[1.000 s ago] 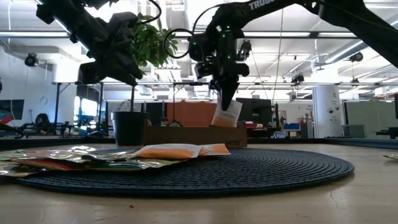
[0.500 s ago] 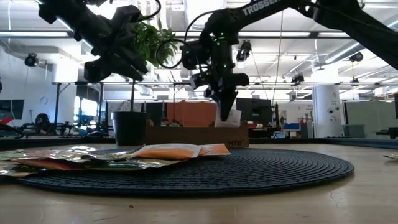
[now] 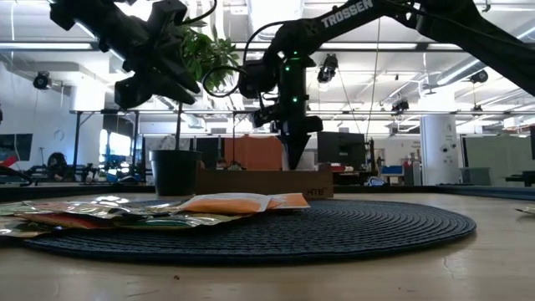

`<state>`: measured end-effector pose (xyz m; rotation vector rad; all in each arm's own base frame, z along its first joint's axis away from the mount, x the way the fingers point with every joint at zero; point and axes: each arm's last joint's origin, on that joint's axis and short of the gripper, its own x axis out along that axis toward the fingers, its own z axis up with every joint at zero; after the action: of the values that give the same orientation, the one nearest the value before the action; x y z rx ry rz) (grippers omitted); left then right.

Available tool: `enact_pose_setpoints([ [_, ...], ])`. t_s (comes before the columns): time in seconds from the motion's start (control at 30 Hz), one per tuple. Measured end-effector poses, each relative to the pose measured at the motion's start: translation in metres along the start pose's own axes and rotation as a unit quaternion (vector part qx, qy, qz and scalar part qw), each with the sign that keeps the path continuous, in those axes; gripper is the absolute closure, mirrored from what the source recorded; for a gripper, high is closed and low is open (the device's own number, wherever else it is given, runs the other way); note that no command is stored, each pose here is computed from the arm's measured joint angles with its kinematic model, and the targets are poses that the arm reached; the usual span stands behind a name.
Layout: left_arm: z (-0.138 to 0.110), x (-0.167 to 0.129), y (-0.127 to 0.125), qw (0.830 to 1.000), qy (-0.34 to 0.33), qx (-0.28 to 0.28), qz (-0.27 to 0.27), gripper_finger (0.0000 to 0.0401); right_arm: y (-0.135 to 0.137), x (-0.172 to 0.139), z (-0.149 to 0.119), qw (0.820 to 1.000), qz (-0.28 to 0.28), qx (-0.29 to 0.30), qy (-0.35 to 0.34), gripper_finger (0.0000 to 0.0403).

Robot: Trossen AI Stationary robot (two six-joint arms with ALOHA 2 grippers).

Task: Pick & Place Tea
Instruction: Put the white tea bag into the right slot of the wooden organizer

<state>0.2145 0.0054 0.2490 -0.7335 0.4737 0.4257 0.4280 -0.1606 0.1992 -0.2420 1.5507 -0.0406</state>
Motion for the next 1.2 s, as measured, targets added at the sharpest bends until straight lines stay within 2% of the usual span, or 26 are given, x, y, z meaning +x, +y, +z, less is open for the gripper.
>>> enact_pose_setpoints([
  [0.17, -0.001, 0.000, -0.001, 1.000, 0.002, 0.006, -0.002, 0.0318, 0.000, 0.000, 0.000, 1.000, 0.001, 0.003, -0.002, 0.0358],
  [0.47, -0.001, 0.000, -0.001, 1.000, 0.000, 0.007, 0.000, 0.0318, -0.002, -0.005, 0.002, 1.000, -0.006, 0.006, -0.014, 0.0269],
  [0.7, -0.001, 0.000, -0.001, 1.000, 0.000, 0.010, 0.000, 0.0318, -0.009, -0.021, 0.007, 0.999, -0.040, 0.012, -0.032, 0.0219],
  [0.93, -0.001, 0.000, -0.001, 1.000, 0.001, 0.012, -0.001, 0.0318, -0.013, -0.050, 0.005, 0.995, -0.068, 0.041, -0.063, 0.0192],
  [1.0, -0.001, 0.000, -0.001, 1.000, 0.001, 0.017, -0.001, 0.0318, -0.011, -0.065, 0.003, 0.992, -0.059, 0.064, -0.087, 0.0191],
  [1.1, -0.001, 0.000, -0.001, 1.000, 0.001, 0.024, -0.001, 0.0318, 0.000, -0.086, 0.000, 0.986, 0.000, 0.101, -0.135, 0.0194],
  [1.2, -0.001, 0.000, -0.001, 0.999, 0.002, 0.035, -0.003, 0.0318, 0.022, -0.100, 0.001, 0.980, 0.048, 0.114, -0.157, 0.0200],
])
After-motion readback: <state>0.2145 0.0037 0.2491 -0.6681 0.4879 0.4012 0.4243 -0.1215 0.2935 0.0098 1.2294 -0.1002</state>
